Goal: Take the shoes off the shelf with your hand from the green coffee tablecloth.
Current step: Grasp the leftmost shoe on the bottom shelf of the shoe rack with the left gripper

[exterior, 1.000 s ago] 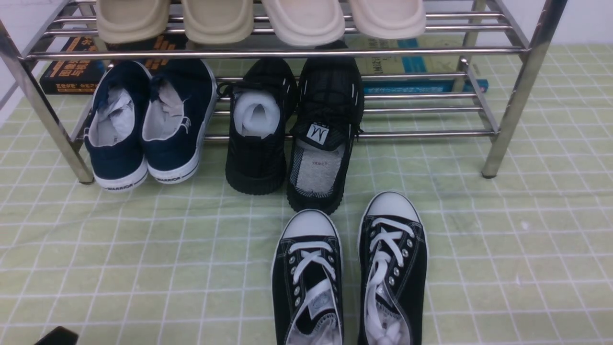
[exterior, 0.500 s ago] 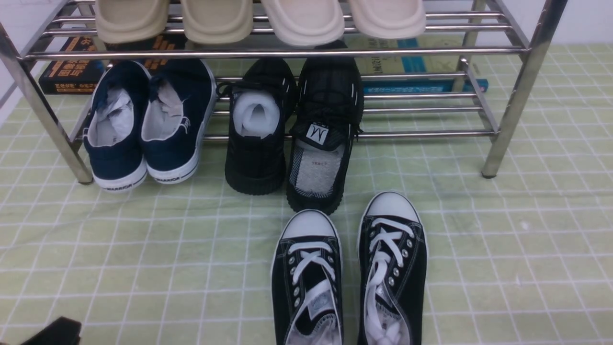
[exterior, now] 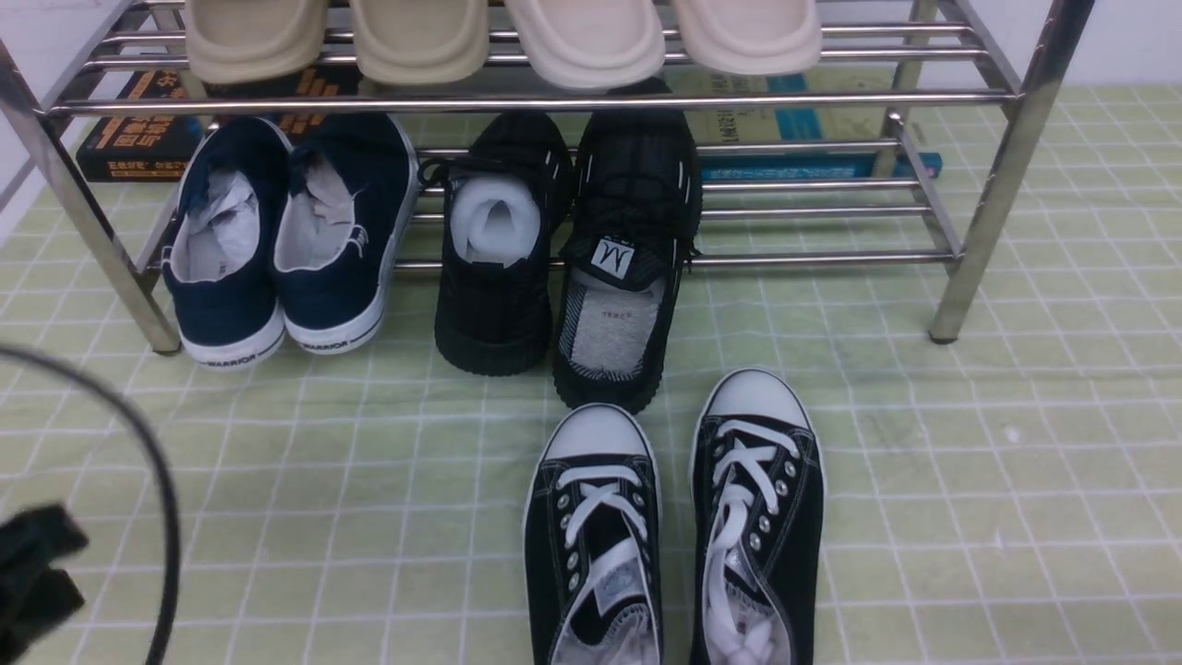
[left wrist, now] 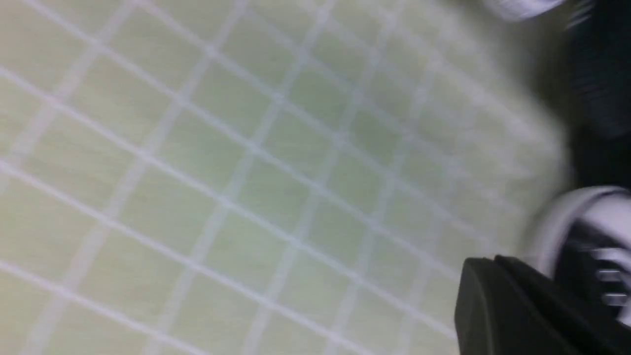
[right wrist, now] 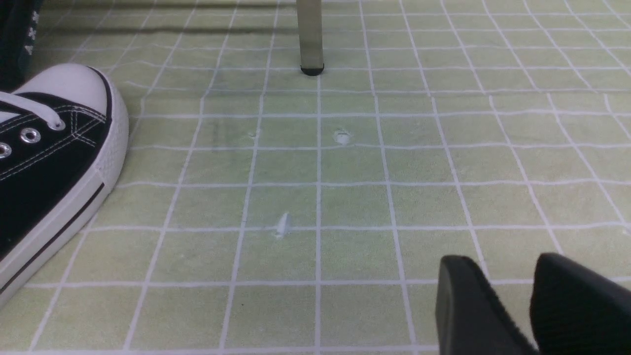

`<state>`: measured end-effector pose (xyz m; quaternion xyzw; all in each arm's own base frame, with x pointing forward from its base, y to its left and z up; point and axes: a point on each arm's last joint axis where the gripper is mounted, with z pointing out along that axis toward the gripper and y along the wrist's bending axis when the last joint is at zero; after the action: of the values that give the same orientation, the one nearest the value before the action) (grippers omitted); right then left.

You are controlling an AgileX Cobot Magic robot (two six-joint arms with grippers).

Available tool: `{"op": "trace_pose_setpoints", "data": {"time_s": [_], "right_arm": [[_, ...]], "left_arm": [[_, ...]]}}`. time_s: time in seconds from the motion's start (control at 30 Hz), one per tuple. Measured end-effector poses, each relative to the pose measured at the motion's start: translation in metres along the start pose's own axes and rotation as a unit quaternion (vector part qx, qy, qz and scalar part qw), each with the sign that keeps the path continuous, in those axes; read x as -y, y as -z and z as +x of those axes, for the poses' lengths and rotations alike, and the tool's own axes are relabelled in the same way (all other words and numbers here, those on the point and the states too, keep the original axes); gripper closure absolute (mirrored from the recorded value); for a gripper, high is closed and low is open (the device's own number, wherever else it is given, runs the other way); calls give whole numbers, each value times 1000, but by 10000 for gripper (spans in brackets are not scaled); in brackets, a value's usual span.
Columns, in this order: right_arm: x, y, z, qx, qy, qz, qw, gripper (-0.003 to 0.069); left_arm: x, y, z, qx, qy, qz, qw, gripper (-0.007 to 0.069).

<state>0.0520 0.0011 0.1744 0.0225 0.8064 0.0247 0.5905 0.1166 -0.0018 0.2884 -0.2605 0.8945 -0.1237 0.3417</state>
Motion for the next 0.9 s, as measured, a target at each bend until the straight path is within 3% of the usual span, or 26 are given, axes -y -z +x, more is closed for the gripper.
{"op": "trace_pose_setpoints", "data": {"time_s": [0.17,0.43,0.53,0.9], "right_arm": [[0,0,0,0,0,0,1000,431],[0,0,0,0,0,0,1000,422],[0,0,0,0,0,0,1000,422],[0,0,0,0,1,0,1000,422]], "left_arm": [[23,-19,-53,-15,-54,-51,997,561],[64,-68,-129,-9,-93,-58,994,309],[70,-87,-144,0,-102,-62,993,262],[71,-165,-164,46,-163,-67,983,236]]}}
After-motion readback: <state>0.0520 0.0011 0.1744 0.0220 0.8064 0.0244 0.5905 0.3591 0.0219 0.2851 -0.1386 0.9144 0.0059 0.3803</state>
